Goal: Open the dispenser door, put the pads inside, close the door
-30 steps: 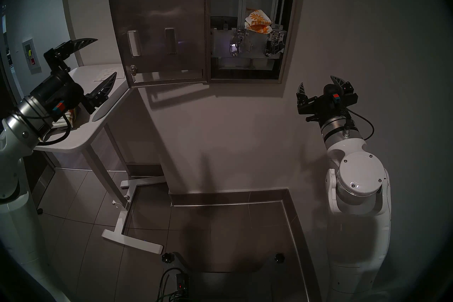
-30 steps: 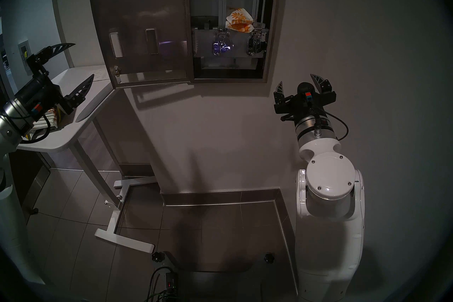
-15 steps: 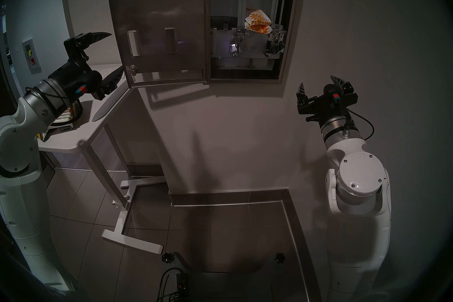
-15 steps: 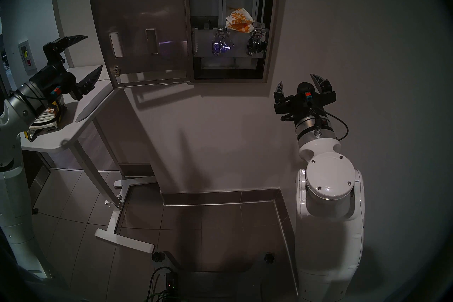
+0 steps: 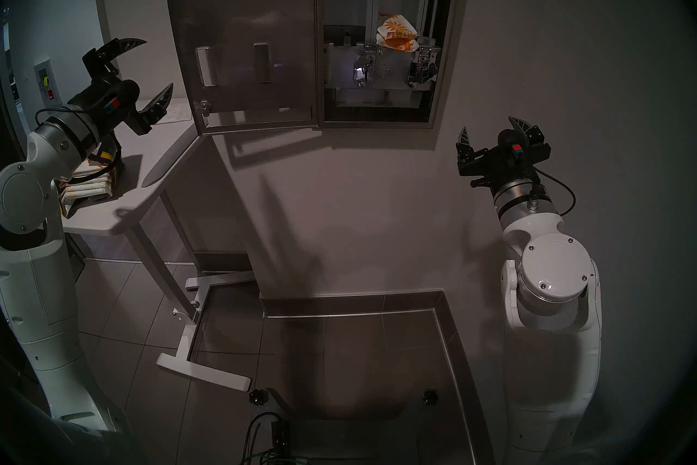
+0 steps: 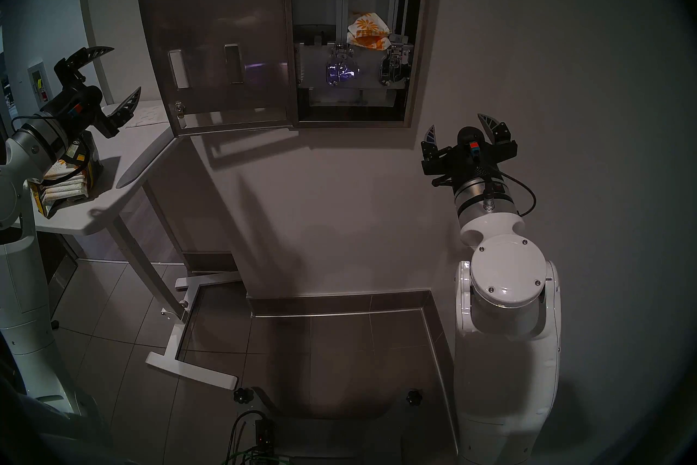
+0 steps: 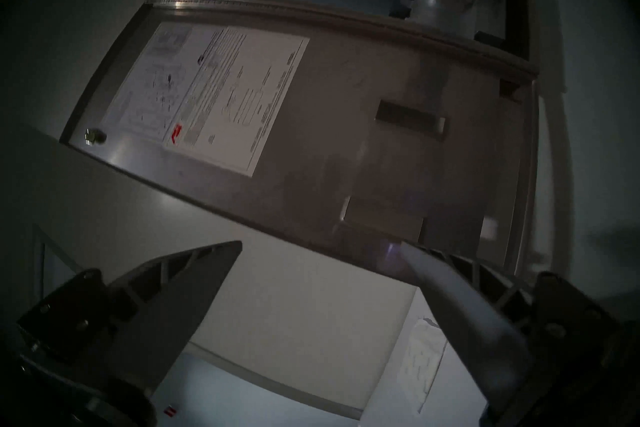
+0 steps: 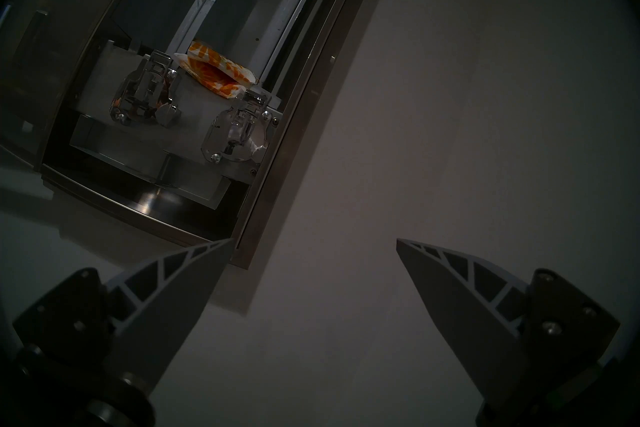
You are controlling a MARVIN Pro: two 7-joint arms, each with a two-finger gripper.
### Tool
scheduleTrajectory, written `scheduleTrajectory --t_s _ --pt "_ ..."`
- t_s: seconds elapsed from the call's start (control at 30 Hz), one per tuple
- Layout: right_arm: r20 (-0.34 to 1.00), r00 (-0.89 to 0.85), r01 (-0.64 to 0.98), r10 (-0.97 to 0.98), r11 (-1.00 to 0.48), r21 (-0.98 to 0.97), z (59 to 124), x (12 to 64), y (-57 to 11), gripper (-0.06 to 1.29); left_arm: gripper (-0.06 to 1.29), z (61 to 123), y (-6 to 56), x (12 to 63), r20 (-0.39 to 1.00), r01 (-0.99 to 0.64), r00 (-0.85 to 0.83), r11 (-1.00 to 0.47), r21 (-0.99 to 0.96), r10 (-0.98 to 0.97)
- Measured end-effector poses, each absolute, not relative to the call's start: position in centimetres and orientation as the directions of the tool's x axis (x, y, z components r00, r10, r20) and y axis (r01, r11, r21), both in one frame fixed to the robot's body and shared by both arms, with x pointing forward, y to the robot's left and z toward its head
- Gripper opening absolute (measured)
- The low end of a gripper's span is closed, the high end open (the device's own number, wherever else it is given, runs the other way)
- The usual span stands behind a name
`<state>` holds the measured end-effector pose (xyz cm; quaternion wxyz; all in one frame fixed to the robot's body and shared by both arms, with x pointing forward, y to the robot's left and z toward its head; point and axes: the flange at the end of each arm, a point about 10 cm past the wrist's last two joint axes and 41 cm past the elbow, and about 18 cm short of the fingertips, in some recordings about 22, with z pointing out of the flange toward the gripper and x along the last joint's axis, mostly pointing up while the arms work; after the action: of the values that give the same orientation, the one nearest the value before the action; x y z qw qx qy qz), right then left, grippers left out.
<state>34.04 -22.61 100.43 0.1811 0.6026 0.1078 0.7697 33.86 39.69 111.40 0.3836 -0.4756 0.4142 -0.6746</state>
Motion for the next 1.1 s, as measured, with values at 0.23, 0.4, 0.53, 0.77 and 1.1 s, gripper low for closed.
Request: scheduleTrajectory --t_s 0.23,0.4,0.53,0.77,1.1 --pt "0.889 -0.208 -0.149 0.409 -0.911 0.384 100.4 34.0 -22.6 1.22 1.24 111.1 41.5 34.8 0.461 0.066 -0.243 -0.489 -0.87 -0.853" --pt "0.889 -0.208 -0.149 0.409 -0.911 0.384 100.4 34.0 -22.6 1.22 1.24 110.9 42.6 35.5 0.544 0.03 -0.24 -0.567 -0.823 -0.804" --pt "0.889 -0.208 -0.149 0.409 -0.911 0.384 100.4 34.0 -22.6 1.22 1.24 110.9 43.5 36.1 0.605 0.008 -0.238 -0.624 -0.781 -0.76" --pt "0.888 -0.208 -0.149 0.409 -0.911 0.384 100.4 34.0 -22.6 1.22 1.24 111.0 44.6 36.8 0.677 -0.016 -0.237 -0.694 -0.72 -0.697" --pt "0.888 -0.209 -0.15 0.409 -0.911 0.384 100.4 34.0 -22.6 1.22 1.24 110.7 46.5 38.2 0.751 -0.079 -0.225 -0.757 -0.649 -0.621"
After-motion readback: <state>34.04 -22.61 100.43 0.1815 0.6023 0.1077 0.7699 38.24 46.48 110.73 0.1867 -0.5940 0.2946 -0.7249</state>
